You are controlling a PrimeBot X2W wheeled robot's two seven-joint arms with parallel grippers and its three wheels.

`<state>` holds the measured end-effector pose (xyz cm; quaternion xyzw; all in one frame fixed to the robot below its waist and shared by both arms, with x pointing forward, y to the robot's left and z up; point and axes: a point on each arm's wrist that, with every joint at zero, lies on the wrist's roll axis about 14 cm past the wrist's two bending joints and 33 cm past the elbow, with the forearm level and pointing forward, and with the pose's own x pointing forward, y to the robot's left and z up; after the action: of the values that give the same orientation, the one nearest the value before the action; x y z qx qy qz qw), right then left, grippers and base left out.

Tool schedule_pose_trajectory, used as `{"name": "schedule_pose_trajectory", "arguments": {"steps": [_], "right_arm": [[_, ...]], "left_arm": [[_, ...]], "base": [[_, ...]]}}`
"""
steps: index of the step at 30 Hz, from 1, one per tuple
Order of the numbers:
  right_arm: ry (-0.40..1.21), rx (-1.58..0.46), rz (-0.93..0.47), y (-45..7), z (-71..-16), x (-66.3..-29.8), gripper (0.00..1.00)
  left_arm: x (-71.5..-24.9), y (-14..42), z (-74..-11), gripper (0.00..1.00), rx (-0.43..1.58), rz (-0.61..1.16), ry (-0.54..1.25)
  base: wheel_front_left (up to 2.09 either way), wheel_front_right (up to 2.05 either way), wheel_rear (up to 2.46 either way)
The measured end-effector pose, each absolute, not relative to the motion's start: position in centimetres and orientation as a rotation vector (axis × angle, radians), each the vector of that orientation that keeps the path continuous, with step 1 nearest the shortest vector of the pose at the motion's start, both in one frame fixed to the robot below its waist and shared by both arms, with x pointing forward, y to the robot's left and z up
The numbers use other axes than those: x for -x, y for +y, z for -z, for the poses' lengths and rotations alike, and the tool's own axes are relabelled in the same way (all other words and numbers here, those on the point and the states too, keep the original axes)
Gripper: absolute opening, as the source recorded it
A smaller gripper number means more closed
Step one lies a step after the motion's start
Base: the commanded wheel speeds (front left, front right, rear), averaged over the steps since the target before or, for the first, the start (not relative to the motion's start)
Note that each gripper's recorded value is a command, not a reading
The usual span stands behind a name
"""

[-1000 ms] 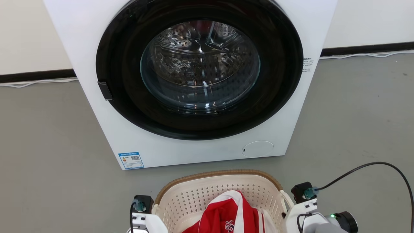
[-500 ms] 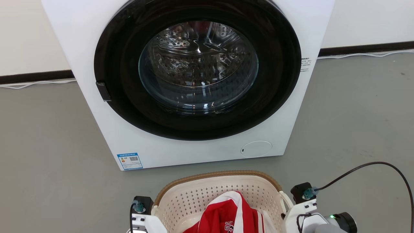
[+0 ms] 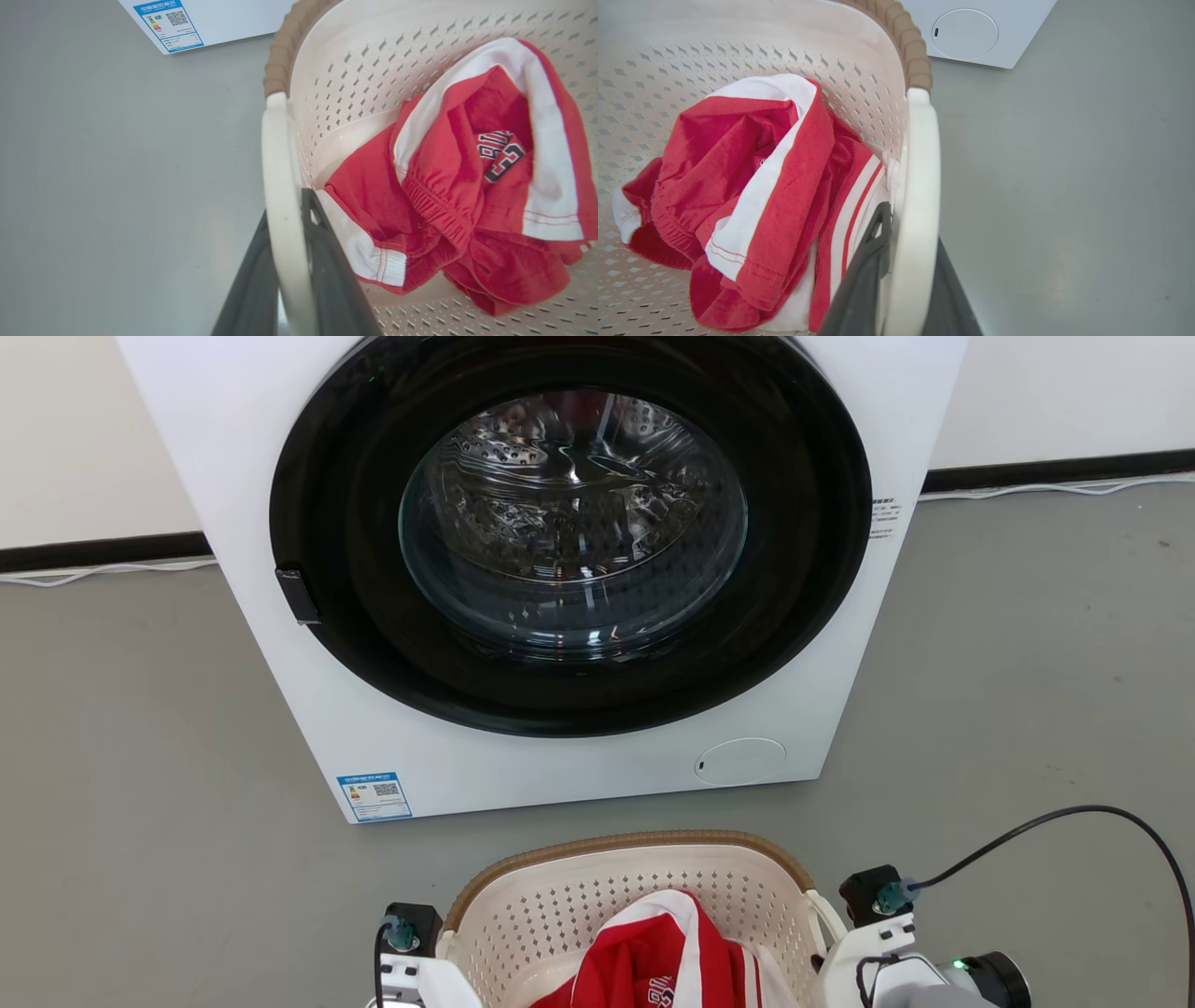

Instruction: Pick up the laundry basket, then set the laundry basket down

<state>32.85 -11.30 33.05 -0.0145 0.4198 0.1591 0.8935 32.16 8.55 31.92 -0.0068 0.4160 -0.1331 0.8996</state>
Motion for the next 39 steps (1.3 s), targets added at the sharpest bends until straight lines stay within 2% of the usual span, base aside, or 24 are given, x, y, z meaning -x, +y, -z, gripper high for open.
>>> {"name": "schedule_pose_trajectory", "arguments": {"steps": [16, 25, 39], "right_arm": [[0.876, 0.022, -0.332, -11.3, -32.1, -32.7, 0.0], [0.846, 0.039, -0.349, -11.0, -32.3, -34.3, 0.0], [0.841, 0.033, -0.347, -11.1, -32.1, -34.4, 0.0]], "left_arm": [[-32.1, 8.4, -31.0, 0.0, 0.018, 0.282, 0.89], [-32.7, 8.6, -30.8, 0.0, 0.022, 0.273, 0.88], [-33.1, 8.4, -30.8, 0.0, 0.019, 0.276, 0.86]], "base": [[0.0, 0.0, 0.0], [0.0, 0.0, 0.0], [0.0, 0.0, 0.0]]}}
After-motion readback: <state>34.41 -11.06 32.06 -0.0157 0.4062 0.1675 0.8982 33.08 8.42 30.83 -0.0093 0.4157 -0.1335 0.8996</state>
